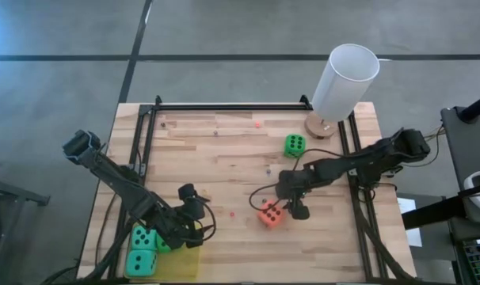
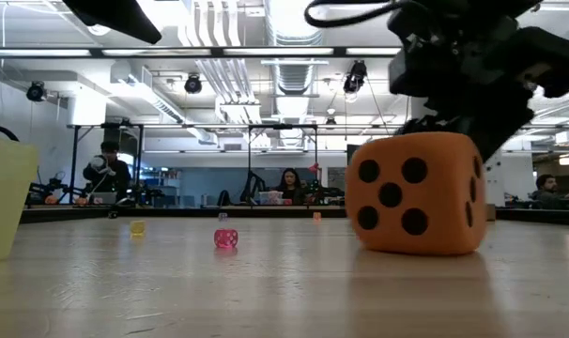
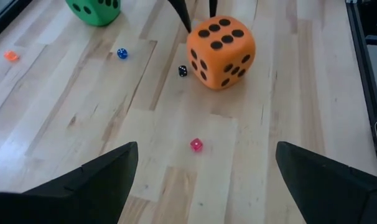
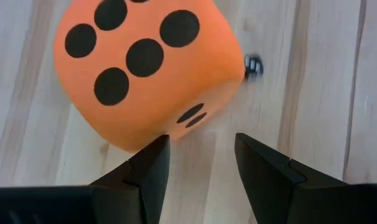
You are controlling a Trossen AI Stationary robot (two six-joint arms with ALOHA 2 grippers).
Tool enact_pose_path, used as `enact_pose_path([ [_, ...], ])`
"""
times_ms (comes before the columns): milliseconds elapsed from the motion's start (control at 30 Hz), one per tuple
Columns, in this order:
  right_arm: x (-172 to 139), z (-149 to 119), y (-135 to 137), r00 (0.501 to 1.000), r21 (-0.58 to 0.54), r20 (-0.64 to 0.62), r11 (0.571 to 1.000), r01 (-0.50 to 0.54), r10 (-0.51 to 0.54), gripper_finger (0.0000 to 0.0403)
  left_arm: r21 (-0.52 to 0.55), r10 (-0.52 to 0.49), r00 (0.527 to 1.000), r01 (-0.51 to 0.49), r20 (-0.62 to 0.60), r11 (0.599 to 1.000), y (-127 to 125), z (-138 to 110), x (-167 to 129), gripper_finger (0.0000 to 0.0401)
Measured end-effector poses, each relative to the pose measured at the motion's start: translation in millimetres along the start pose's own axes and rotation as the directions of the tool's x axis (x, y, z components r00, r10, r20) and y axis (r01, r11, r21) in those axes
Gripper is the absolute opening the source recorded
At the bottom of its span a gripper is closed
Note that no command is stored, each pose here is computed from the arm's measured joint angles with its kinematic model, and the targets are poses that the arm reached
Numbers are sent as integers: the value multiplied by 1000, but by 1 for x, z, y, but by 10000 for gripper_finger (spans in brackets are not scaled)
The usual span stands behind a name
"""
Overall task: Pick & Place Dice
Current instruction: Put the large orange dice into the yellow bin
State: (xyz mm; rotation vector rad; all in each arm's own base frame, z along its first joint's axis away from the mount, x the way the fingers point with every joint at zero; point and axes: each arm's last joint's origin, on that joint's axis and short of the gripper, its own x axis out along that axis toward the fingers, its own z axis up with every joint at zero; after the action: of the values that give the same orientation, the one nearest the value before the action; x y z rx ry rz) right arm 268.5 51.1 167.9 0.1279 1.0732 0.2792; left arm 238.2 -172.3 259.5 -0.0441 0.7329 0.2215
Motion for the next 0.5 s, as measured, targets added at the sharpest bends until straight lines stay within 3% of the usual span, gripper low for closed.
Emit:
enact_pose_path([
  [233,8,20,0,998,-17,58,1000,-6,7,180,0,0,1000,0,0,1000,0,0,0,383],
  [500,-9,22,5,1000,-13,29,1000,-4,4,180,4,0,1000,0,0,1000,0,0,0,383],
])
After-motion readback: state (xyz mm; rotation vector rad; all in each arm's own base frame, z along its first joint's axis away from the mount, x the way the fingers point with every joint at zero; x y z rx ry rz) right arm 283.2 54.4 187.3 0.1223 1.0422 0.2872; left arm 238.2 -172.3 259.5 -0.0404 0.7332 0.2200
